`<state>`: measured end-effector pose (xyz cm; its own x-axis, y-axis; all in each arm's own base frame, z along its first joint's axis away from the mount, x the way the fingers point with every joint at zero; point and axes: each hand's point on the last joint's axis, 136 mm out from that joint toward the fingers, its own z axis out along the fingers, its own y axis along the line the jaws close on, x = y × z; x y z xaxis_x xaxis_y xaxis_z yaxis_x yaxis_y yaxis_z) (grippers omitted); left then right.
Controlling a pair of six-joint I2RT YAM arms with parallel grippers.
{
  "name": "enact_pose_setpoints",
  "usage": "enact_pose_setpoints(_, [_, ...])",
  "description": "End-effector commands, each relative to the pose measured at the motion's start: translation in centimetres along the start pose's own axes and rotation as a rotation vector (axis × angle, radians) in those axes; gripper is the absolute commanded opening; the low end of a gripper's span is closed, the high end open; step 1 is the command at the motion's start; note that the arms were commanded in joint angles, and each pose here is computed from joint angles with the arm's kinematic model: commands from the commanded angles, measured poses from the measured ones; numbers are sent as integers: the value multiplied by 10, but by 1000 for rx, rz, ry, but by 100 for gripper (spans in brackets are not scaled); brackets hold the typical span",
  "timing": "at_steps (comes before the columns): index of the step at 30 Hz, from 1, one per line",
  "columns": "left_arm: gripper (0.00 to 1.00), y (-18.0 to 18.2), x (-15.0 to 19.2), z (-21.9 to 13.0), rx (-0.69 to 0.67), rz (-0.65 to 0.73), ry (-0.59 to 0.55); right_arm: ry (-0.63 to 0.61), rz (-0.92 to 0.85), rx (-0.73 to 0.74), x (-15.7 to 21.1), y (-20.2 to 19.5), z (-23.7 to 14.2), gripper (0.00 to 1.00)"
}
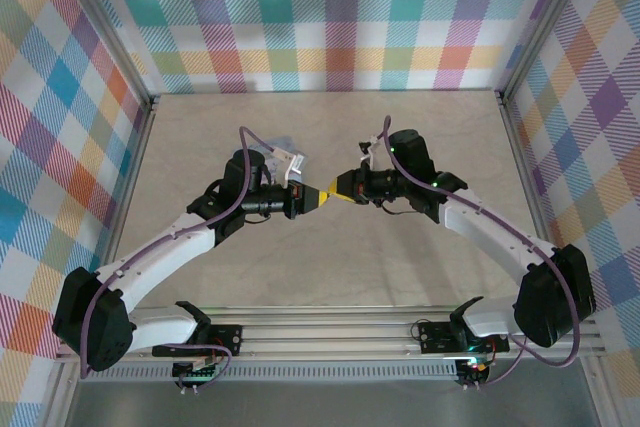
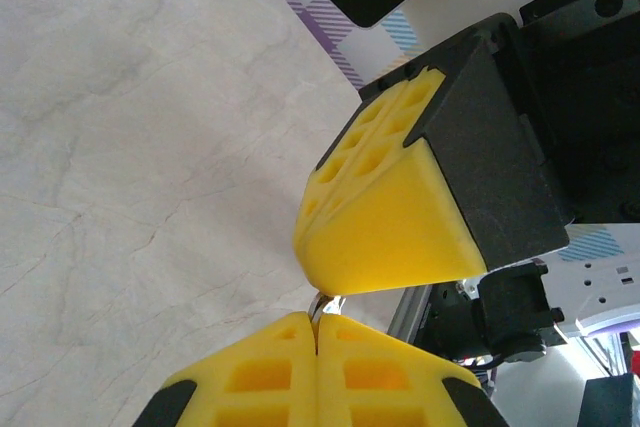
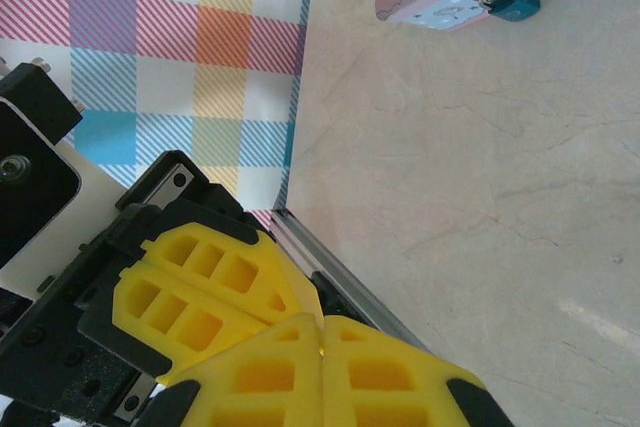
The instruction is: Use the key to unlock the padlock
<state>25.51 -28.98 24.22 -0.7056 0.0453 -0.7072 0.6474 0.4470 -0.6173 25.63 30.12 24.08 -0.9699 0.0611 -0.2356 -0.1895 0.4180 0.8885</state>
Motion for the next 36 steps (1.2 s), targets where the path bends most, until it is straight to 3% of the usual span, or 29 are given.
enact_pose_setpoints(1, [1, -8, -8, -7, 19, 32, -33, -2, -70, 17, -2, 3, 1, 0])
enact_pose_setpoints(2, [7, -8, -7, -7, 17, 30, -30, -3, -102, 13, -3, 6, -1, 0])
enact_pose_setpoints(5, [39, -6, -8, -13, 1, 27, -42, 4, -222, 15, -4, 14, -4, 0])
enact_pose_setpoints(8, [50, -8, -9, -18, 29, 11, -45, 46, -335, 51, -3, 20, -10, 0])
enact_pose_setpoints(16, [40, -23, -6, -12, 187, -15, 4, 180, -462, 28, 7, 36, -13, 0])
enact_pose_setpoints(33, [28, -26, -7, -3, 244, -15, 42, 252, -561, 18, 13, 38, -15, 0])
enact_pose_setpoints(36, [20, -27, -6, -3, 253, -19, 51, 257, -562, 12, 13, 39, -14, 0])
